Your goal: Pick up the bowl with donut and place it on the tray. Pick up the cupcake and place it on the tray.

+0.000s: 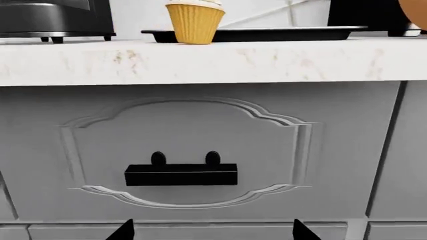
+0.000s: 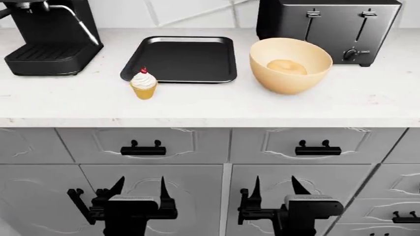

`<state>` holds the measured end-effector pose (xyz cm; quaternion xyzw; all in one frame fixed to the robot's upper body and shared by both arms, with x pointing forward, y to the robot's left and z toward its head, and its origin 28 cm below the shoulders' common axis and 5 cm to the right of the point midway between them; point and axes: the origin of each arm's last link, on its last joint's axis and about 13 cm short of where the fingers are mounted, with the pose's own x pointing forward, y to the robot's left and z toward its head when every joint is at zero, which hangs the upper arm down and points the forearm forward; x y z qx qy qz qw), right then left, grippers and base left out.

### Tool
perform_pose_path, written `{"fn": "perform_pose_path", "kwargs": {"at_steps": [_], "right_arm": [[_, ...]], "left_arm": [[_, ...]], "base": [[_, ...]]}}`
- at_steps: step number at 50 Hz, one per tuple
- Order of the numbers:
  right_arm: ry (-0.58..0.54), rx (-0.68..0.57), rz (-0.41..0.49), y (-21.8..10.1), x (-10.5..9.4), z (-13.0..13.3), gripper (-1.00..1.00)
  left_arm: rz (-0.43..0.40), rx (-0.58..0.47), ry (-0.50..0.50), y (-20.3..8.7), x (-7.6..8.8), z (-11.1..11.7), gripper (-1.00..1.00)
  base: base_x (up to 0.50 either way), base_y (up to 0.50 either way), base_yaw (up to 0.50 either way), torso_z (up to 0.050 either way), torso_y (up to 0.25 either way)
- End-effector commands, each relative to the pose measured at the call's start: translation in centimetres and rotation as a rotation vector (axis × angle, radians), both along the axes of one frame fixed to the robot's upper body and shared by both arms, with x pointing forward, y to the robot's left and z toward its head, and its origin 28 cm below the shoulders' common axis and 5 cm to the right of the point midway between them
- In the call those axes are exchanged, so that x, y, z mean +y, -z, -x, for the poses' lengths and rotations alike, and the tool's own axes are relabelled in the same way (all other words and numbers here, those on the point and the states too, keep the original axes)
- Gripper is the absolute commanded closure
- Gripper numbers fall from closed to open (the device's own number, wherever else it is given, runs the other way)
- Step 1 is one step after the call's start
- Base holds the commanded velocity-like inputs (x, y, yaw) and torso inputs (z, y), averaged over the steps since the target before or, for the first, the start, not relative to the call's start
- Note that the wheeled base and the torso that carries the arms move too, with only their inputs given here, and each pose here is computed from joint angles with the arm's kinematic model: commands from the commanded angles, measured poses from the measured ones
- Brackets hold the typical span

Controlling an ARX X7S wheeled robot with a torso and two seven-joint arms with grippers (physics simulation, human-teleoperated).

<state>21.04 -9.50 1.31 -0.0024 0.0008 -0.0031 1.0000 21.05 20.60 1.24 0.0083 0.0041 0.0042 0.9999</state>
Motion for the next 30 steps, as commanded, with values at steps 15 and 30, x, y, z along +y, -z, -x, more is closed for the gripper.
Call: {"fn": "perform_pose_path", "kwargs": {"at_steps": [15,30], "right_arm": [[0.005,0.002,-0.002,0.02,-0.1,0.0,-1.0],[0.006,0.009,-0.003,0.04,-0.09,0.04,-1.0]], "left_arm": [[0.009,-0.01,0.011,-0.07,-0.1,0.11,-1.0],[0.008,-0.01,0.004,-0.09,-0.08,0.12,-1.0]], "base": [[0.0,0.0,0.0,0.02,0.0],[0.0,0.0,0.0,0.05,0.0]]}}
